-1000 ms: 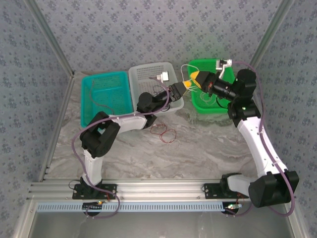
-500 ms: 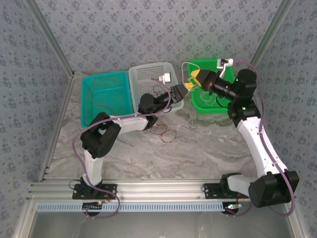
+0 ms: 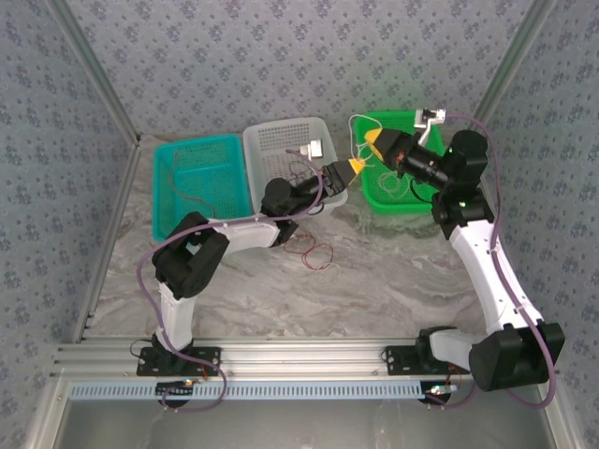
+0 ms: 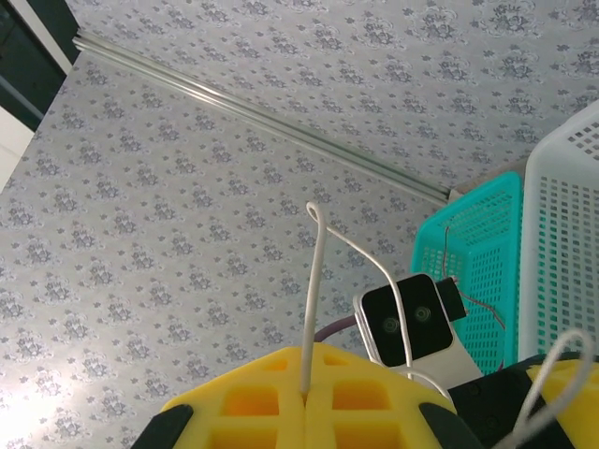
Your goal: Untangle the cables
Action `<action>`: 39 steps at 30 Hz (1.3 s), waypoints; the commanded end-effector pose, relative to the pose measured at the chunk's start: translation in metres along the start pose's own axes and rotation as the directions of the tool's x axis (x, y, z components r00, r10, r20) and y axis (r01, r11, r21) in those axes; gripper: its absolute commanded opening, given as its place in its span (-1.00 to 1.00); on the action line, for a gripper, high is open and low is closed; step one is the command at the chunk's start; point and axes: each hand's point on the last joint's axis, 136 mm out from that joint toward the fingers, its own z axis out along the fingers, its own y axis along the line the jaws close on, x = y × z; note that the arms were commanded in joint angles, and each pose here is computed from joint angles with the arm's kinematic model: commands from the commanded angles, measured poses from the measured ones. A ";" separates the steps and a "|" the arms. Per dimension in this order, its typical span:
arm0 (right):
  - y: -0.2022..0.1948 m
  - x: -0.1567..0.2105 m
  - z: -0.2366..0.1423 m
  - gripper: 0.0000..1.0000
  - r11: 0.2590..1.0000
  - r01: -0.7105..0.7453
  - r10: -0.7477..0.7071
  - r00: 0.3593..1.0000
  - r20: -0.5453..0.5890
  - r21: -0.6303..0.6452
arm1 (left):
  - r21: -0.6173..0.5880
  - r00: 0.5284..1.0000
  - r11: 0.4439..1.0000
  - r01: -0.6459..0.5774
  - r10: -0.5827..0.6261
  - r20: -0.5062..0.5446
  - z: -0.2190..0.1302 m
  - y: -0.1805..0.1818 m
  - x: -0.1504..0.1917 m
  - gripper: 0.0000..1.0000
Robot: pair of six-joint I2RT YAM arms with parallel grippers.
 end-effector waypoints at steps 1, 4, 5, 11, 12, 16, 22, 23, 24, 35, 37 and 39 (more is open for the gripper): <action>0.017 -0.006 -0.004 -1.00 0.999 0.033 -0.032 0.999 0.032 -0.043 | 0.061 1.000 0.998 -0.020 0.019 0.018 0.001 -0.018 -0.002 0.10; 0.016 -0.006 -0.003 -1.00 0.999 0.028 -0.026 0.999 0.030 -0.044 | 0.060 0.999 0.998 -0.023 0.021 0.025 0.003 -0.017 -0.003 0.11; 0.018 -0.005 -0.003 -1.00 0.998 0.028 -0.027 0.999 0.028 -0.048 | 0.063 0.999 0.998 -0.025 0.023 0.030 0.004 -0.018 -0.004 0.11; 0.020 -0.002 -0.004 -1.00 0.998 0.027 -0.026 0.999 0.019 -0.053 | 0.050 0.997 0.998 -0.036 0.033 0.065 0.004 -0.015 -0.010 0.19; 0.020 -0.002 -0.004 -1.00 0.998 0.026 -0.025 0.999 0.020 -0.052 | 0.050 0.997 0.998 -0.040 0.036 0.071 0.004 -0.016 -0.012 0.20; 0.018 0.000 -0.004 -1.00 0.999 0.020 -0.019 1.000 0.015 -0.051 | 0.061 0.995 0.996 -0.063 0.058 0.086 0.007 -0.021 -0.016 0.26; 0.010 0.004 -0.004 -1.00 0.999 -0.012 0.013 1.000 0.008 -0.044 | 0.047 0.992 0.997 -0.062 0.056 0.111 0.008 -0.013 -0.022 0.24; 0.009 0.005 -0.005 -1.00 0.999 -0.018 0.018 1.000 0.009 -0.042 | 0.042 0.992 0.997 -0.065 0.060 0.115 0.008 -0.011 -0.023 0.23; 0.008 0.005 -0.006 -1.00 0.999 -0.020 0.021 1.000 0.013 -0.040 | 0.042 0.991 0.997 -0.069 0.063 0.117 0.008 -0.011 -0.023 0.22; 0.007 0.008 -0.006 -1.00 0.998 -0.046 0.047 0.999 0.020 -0.052 | 0.046 0.991 0.997 -0.059 0.053 0.123 0.014 -0.005 -0.024 -0.33; 0.008 0.008 -0.006 -1.00 0.997 -0.046 0.048 0.999 0.023 -0.056 | 0.042 0.991 0.997 -0.058 0.052 0.127 0.014 -0.003 -0.024 -0.49; 0.008 0.009 -0.007 -1.00 0.997 -0.045 0.046 0.999 0.024 -0.057 | 0.039 0.990 0.998 -0.057 0.051 0.130 0.014 -0.001 -0.025 -0.62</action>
